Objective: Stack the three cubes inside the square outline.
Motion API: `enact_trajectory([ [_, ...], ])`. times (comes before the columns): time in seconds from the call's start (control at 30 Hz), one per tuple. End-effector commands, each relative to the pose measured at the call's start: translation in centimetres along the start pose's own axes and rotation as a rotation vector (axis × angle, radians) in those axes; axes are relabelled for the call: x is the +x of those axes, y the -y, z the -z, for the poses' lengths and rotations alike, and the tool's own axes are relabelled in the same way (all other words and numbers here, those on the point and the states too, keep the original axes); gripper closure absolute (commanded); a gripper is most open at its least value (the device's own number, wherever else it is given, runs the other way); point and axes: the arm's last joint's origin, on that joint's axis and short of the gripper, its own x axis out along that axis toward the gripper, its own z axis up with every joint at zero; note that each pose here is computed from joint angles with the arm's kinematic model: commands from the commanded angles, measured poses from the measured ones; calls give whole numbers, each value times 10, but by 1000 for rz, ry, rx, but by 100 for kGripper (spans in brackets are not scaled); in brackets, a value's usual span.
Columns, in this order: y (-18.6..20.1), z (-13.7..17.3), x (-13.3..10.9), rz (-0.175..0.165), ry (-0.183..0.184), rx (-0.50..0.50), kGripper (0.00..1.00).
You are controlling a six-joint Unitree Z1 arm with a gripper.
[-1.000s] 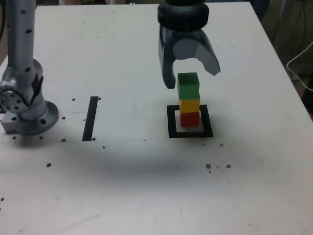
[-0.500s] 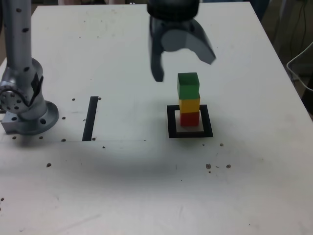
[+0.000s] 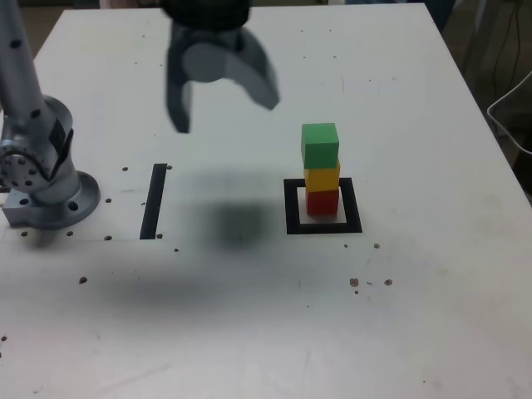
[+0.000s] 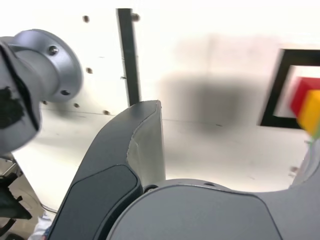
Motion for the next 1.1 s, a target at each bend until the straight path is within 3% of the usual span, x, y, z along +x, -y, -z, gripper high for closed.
enact_trajectory([
  [0.0, -1, 12, 12, -1, -1, 0, 0],
  [0.3, -3, 49, 64, 6, -12, 7, 0],
  [0.53, -4, 61, 93, -5, -50, 8, 0],
  [0.77, -5, 69, 101, -22, -75, 0, 0],
  [1.07, -6, 79, 94, -15, -40, -1, 0],
])
